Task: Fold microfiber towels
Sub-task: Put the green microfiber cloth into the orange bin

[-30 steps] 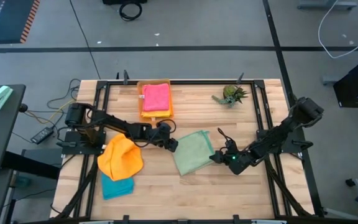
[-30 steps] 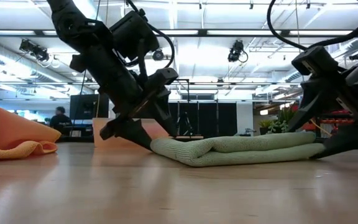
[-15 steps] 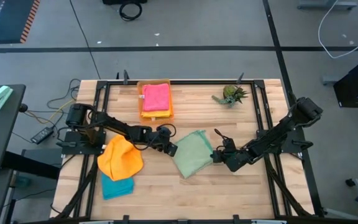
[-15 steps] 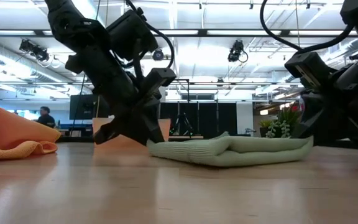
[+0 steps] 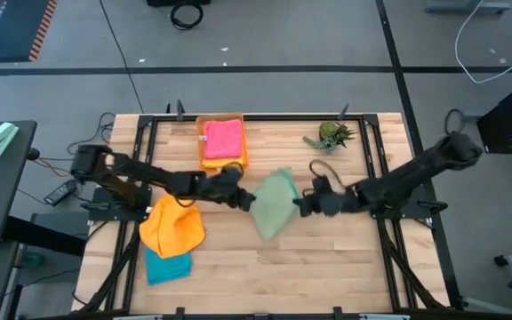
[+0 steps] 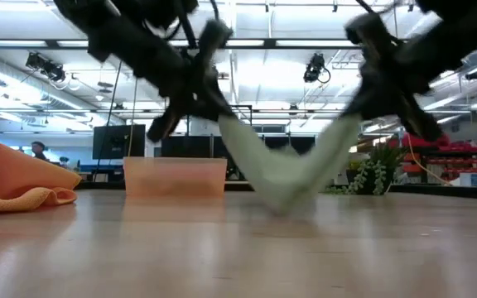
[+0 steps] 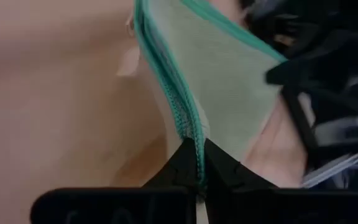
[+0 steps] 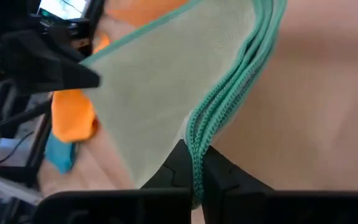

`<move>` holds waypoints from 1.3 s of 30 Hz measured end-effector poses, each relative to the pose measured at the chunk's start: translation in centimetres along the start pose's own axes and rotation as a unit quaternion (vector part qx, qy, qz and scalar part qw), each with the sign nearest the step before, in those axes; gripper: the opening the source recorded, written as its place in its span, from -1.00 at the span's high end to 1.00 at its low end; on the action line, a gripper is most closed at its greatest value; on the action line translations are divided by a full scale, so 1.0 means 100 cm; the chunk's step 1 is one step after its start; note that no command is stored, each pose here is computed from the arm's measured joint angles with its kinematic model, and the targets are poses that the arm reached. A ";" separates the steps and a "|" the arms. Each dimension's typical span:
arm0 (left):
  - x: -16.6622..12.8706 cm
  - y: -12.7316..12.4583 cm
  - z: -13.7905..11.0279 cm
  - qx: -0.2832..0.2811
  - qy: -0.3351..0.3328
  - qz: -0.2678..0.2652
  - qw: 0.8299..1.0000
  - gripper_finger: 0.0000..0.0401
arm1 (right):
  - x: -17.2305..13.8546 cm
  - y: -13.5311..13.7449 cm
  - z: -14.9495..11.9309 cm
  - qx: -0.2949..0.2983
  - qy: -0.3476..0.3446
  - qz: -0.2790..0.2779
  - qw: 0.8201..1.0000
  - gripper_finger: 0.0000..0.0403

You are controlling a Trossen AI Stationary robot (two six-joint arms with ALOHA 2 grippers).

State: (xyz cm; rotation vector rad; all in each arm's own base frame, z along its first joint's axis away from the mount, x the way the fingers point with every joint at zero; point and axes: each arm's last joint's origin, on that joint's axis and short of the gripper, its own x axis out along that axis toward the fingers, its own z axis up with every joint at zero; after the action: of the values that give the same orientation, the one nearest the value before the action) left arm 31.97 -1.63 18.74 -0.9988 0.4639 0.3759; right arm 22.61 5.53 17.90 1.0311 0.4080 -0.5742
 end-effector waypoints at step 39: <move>-0.094 0.088 0.071 -0.016 -0.120 0.332 0.936 0.94 | 0.214 0.047 0.307 -0.245 0.068 -0.026 0.967 0.96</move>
State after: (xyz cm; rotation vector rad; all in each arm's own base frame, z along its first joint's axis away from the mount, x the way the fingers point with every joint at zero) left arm 21.06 8.06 20.73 -0.7910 0.5670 1.1030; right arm 43.86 -25.20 23.05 0.5857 0.6620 -0.4196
